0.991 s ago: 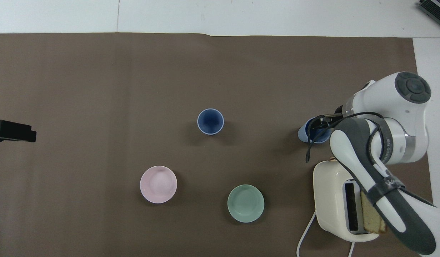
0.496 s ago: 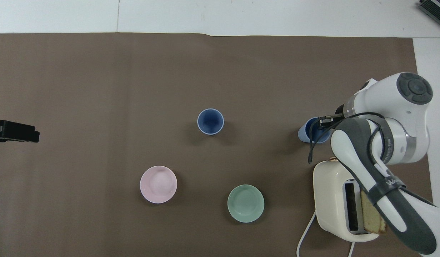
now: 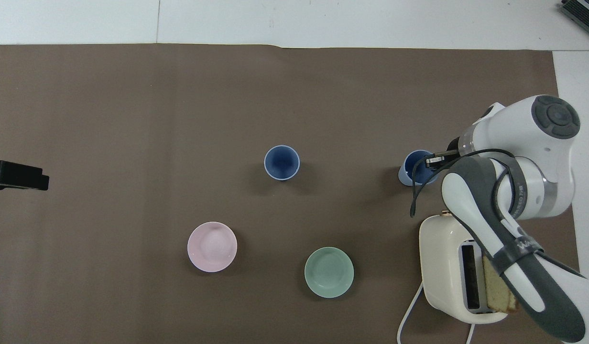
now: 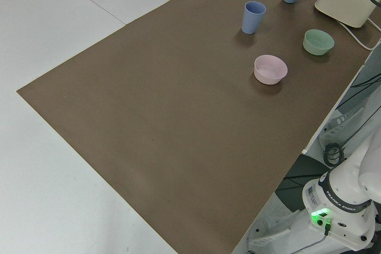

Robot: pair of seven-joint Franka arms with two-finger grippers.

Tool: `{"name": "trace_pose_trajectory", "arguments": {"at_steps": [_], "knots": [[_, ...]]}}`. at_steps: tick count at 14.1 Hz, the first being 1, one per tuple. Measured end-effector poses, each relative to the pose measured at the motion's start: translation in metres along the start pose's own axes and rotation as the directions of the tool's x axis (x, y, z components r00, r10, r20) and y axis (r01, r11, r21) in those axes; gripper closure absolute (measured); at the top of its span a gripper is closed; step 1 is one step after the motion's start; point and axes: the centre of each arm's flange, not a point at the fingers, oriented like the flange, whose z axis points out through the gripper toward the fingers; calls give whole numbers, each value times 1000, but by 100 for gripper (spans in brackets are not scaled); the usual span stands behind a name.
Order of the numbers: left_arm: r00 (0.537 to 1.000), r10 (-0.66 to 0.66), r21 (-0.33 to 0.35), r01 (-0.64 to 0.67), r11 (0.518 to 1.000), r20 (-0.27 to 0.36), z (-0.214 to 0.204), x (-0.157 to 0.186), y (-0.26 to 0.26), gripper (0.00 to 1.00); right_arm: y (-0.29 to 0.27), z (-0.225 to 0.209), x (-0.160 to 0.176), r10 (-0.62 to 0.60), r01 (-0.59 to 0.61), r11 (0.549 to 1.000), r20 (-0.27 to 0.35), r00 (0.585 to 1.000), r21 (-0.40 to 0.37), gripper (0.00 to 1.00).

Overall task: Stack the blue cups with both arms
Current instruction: 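Reach the right gripper to the other blue cup and grasp it, then carry the blue cup with the right gripper over the placed cup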

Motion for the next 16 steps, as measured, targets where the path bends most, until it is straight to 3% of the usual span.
{"name": "trace_pose_trajectory", "arguments": {"at_steps": [3, 8, 16], "knots": [[1000, 0, 0, 0, 1000, 0, 0, 0, 0, 0, -20, -52, 11, 54, -54, 999, 15, 998, 8, 95], [1000, 0, 0, 0, 1000, 1, 0, 0, 0, 0, -106, -130, 17, 182, -179, 982, -54, 982, 53, 95], [1000, 0, 0, 0, 1000, 1, 0, 0, 0, 0, -251, -152, 13, 177, -159, 976, -115, 978, 149, 95]]}}
